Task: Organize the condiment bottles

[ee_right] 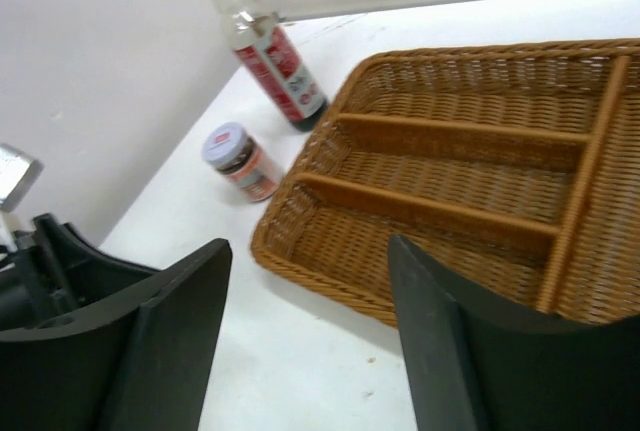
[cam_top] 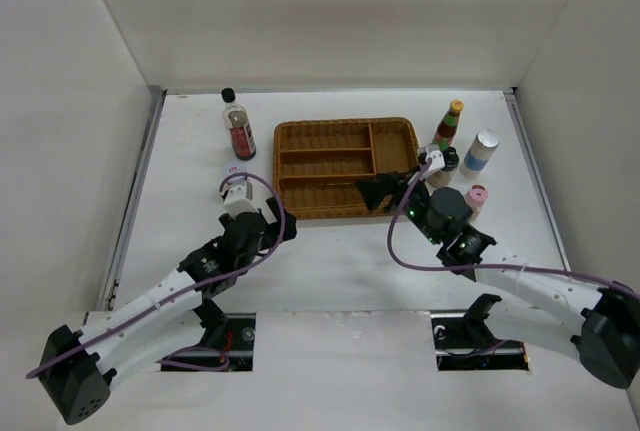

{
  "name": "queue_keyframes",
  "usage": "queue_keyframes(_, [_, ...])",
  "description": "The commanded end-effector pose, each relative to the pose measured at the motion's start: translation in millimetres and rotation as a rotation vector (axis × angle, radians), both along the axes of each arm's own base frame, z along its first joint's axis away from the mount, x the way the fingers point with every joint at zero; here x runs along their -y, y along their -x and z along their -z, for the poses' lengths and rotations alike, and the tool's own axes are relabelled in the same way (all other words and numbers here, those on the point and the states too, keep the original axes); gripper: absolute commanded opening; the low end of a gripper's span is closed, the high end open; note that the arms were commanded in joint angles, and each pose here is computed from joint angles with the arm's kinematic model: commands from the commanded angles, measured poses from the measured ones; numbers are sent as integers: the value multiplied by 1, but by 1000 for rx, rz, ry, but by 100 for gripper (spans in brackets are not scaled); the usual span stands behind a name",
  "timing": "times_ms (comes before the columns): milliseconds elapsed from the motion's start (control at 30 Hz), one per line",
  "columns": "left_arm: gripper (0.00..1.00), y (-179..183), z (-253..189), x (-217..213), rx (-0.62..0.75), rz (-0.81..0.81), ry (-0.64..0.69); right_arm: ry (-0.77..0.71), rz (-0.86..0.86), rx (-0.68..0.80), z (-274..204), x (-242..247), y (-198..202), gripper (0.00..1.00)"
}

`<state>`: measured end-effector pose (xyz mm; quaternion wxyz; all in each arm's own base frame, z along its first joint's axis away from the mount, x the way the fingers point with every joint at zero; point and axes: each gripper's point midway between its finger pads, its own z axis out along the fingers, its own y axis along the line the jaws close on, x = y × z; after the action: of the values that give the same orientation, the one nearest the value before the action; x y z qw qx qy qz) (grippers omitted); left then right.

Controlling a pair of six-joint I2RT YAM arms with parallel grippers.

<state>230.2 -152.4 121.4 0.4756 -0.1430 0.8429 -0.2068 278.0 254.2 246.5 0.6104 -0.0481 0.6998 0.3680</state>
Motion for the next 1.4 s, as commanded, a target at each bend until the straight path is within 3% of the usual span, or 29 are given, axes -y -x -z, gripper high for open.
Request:
queue_keyframes(0, [100, -9, -23, 8, 58, 3, 42, -72, 29, 42, -16, 10, -6, 73])
queue_keyframes(100, [100, -22, -46, 2, 116, -25, 22, -72, 33, 29, -13, 11, -10, 70])
queue_keyframes(333, [100, -71, -136, 6, 351, -56, -86, -41, 69, -11, -2, 15, -18, 22])
queue_keyframes(467, [100, -111, -186, -11, 443, -164, -117, -15, 124, -51, 11, 21, -28, 14])
queue_keyframes(500, [97, -118, -194, -13, 456, -173, -111, -6, 132, -61, 14, 21, -30, 14])
queue_keyframes(567, [53, -140, -215, -23, 485, -219, -89, 12, 137, -79, 20, 20, -33, 19])
queue_keyframes(633, [35, -160, -225, -31, 482, -259, -101, 25, 136, -93, 27, 16, -35, 34])
queue_keyframes(700, [36, -182, -230, -39, 453, -291, -128, 37, 130, -103, 33, 11, -38, 51])
queue_keyframes(800, [57, -207, -226, -58, 402, -340, -172, 60, 129, -119, 39, 8, -42, 66])
queue_keyframes(867, [66, -224, -222, -73, 366, -368, -201, 61, 123, -115, 38, 6, -42, 72])
queue_keyframes(1133, [65, -257, -193, -124, 234, -441, -279, 67, 108, -109, 39, 1, -39, 76])
queue_keyframes(1367, [60, -270, -159, -125, 161, -434, -314, 78, 107, -119, 44, -1, -41, 77])
